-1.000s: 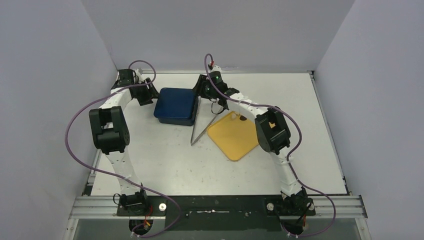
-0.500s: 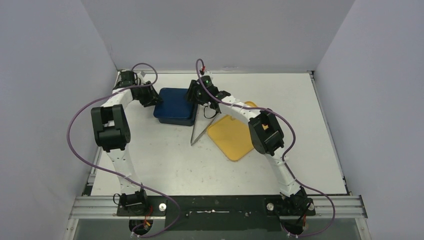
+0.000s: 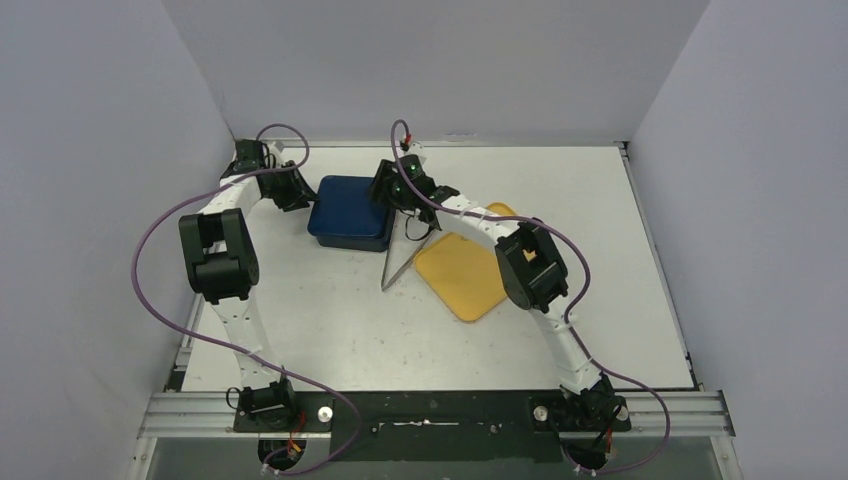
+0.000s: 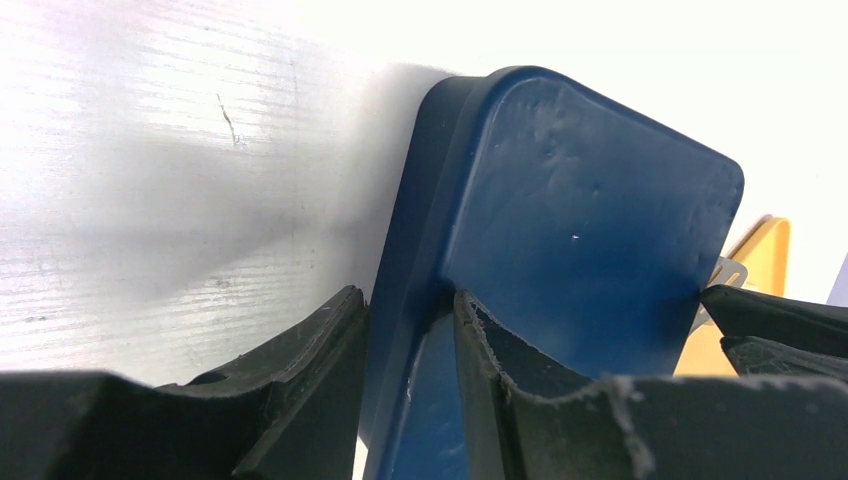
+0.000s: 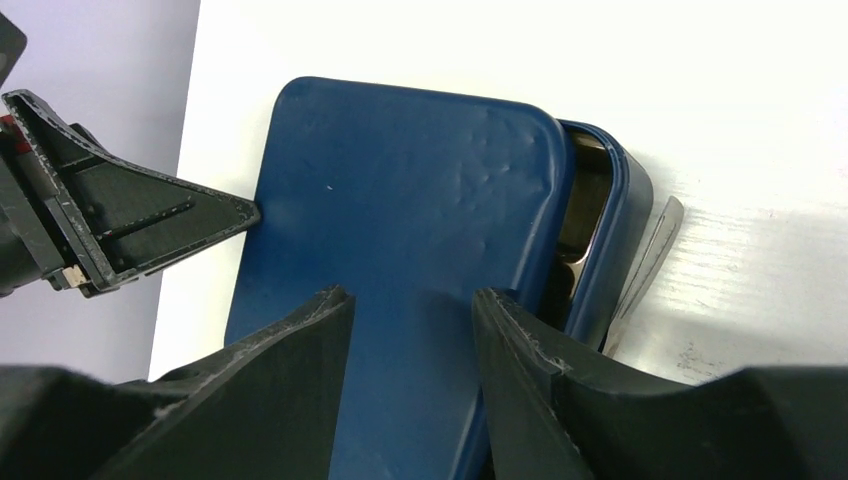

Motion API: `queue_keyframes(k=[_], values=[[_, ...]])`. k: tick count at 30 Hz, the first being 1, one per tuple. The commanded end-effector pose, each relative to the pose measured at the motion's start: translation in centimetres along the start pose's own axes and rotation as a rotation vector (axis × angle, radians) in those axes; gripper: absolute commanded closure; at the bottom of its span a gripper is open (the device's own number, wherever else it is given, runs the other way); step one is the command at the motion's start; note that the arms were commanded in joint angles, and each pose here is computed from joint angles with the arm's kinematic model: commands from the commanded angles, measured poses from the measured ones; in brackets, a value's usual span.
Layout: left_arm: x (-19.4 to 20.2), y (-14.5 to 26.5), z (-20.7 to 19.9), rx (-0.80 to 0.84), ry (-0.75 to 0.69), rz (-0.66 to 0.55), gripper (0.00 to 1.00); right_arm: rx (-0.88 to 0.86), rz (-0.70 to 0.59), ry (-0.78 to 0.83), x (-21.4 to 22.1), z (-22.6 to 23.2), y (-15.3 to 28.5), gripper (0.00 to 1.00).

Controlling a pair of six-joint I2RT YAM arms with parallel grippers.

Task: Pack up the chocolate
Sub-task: Close the box lid on the packing box.

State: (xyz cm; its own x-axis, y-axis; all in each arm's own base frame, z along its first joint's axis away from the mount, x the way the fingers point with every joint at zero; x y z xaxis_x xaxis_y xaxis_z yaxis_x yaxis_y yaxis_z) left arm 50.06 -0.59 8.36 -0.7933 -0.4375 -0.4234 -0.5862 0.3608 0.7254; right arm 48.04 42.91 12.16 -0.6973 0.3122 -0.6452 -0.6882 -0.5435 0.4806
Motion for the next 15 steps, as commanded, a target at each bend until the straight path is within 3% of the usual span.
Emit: queue_keyframes(k=[1,15], values=[[-1.4,0.3,-0.3,0.018,-0.028,-0.040,0.66,0.016,-0.071,-0.006,-1.0,0.1,1.6,0.51],[-1.8,0.7,-0.3,0.013,-0.029,-0.052,0.65,-0.005,-0.067,0.007,-0.8,0.5,2.7,0.55]])
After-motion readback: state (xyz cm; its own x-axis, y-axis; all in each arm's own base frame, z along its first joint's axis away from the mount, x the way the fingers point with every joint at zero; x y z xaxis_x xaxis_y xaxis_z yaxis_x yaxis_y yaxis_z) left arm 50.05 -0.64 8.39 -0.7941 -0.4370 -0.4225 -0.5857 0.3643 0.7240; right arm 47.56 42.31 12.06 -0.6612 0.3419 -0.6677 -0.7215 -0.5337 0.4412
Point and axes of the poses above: each gripper's point midway between its finger pads, its own y axis back along the fingers, its own z axis along the line the jaws close on, x = y × z, the point moved 2 cm from there along y, back along the fingers
